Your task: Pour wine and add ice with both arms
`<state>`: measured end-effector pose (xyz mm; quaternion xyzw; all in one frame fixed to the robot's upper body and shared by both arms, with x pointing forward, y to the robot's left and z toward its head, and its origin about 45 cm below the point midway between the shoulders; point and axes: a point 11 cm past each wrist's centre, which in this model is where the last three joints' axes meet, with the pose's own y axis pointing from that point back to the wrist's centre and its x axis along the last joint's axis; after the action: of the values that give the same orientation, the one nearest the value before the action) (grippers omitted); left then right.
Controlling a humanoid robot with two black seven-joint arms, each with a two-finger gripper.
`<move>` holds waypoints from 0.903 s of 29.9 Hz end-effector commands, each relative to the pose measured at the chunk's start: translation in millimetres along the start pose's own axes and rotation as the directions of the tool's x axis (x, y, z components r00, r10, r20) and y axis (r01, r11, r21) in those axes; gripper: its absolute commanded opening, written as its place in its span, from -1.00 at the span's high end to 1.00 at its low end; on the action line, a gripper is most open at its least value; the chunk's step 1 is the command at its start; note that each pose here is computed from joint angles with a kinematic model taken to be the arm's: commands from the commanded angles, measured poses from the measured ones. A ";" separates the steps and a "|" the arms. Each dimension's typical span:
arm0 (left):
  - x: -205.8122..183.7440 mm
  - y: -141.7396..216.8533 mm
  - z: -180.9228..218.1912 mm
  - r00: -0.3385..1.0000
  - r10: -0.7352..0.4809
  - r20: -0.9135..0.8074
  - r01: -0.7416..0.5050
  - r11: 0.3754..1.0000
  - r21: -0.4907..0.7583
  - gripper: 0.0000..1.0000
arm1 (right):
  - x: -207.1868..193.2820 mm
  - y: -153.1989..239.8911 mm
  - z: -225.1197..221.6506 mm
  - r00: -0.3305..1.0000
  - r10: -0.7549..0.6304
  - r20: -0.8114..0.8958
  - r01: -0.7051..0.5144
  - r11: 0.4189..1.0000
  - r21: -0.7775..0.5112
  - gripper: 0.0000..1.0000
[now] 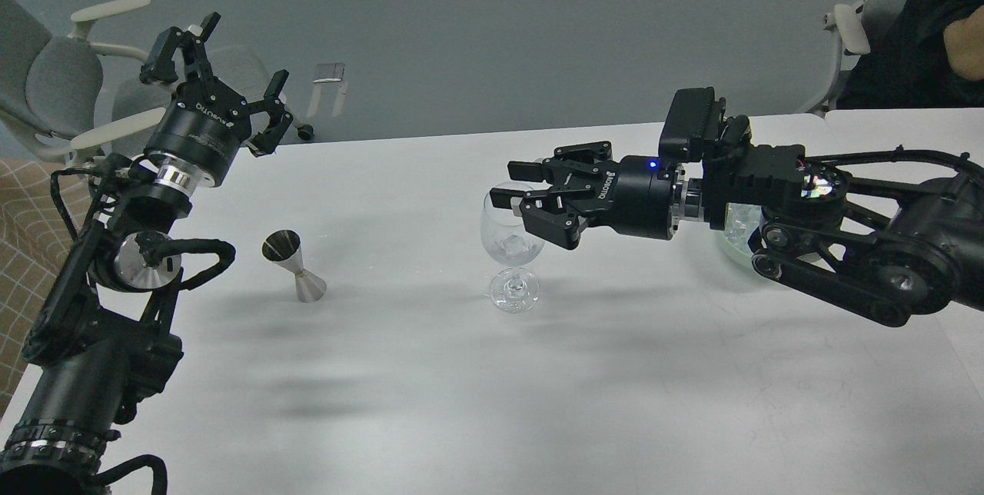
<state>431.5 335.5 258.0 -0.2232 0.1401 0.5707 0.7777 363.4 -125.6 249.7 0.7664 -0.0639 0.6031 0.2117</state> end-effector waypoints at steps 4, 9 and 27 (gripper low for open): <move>1.0 0.2 1.7 1.000 0.001 0.003 -0.001 1.000 -0.001 -0.96 | 9.0 2.3 3.6 1.000 0.021 -0.009 -0.021 1.000 -0.010 -0.03; 2.4 0.8 3.8 1.000 0.003 0.006 -0.003 1.000 -0.003 -0.96 | 60.8 14.0 33.8 0.977 0.186 0.107 -0.173 0.978 -0.115 -0.18; 2.2 -0.1 4.1 1.000 0.012 -0.011 -0.012 1.000 -0.020 -0.96 | 105.9 90.5 131.7 0.235 0.772 0.591 -0.544 0.608 -0.579 -0.98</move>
<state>431.8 339.2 259.2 -0.2297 0.1413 0.5756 0.7720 473.3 -229.5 362.6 0.8197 -0.5093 0.2620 0.0054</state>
